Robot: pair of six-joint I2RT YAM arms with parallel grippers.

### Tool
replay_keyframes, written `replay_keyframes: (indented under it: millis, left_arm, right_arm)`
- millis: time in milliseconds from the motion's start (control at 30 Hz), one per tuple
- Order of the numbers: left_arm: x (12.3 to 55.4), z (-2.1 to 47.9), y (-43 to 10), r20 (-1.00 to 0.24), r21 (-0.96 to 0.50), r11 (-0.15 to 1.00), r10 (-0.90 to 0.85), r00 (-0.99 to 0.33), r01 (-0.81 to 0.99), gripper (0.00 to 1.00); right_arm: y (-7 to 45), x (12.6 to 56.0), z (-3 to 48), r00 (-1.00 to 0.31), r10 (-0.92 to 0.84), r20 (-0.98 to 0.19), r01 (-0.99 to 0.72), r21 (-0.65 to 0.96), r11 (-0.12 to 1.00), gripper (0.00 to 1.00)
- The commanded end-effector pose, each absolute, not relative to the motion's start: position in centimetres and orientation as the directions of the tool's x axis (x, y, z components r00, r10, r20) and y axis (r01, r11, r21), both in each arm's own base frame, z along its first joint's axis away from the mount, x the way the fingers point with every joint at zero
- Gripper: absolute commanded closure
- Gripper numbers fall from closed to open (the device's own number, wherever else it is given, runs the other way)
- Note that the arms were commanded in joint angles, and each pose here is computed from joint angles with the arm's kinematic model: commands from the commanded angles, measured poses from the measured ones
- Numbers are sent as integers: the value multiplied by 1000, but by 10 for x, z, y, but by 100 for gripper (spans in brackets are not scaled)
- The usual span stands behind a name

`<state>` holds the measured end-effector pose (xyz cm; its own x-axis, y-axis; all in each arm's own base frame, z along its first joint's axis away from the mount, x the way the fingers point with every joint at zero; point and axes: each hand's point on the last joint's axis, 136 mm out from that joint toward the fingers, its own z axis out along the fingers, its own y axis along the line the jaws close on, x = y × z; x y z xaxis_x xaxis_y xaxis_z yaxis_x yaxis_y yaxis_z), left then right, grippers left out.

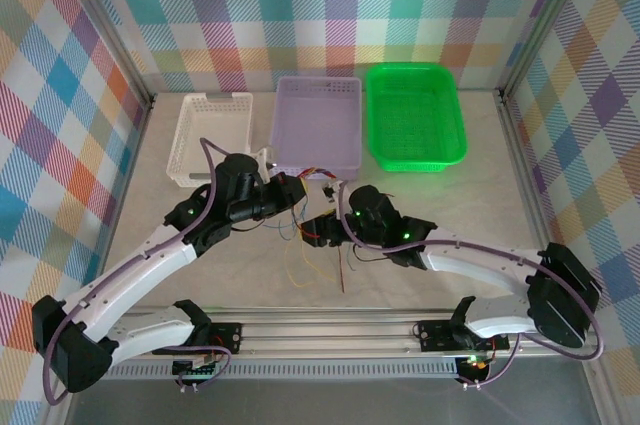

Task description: Untangle the cables

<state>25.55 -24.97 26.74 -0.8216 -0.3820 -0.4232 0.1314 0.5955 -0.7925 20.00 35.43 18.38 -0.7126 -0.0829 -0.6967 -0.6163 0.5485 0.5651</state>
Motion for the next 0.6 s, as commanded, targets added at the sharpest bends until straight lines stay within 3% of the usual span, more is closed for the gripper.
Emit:
replay_keyframes:
  millis: [0,400,567]
  left_arm:
    - [254,288,-252,-395,-849,508,-429,-812,145,100]
    - [250,278,-247,-350,-872,479,-469,-811,99,100]
    - [250,278,-246,-336,-883,461,-487,-806,89,100]
  right_arm:
    - [364,215,206,-626,-20,-780,-656,512,555,40]
    - [354,229,224,-528,180,-830,-644,530,552,41]
    - [366,227,212,-545,132,-828,-652,518,554,53]
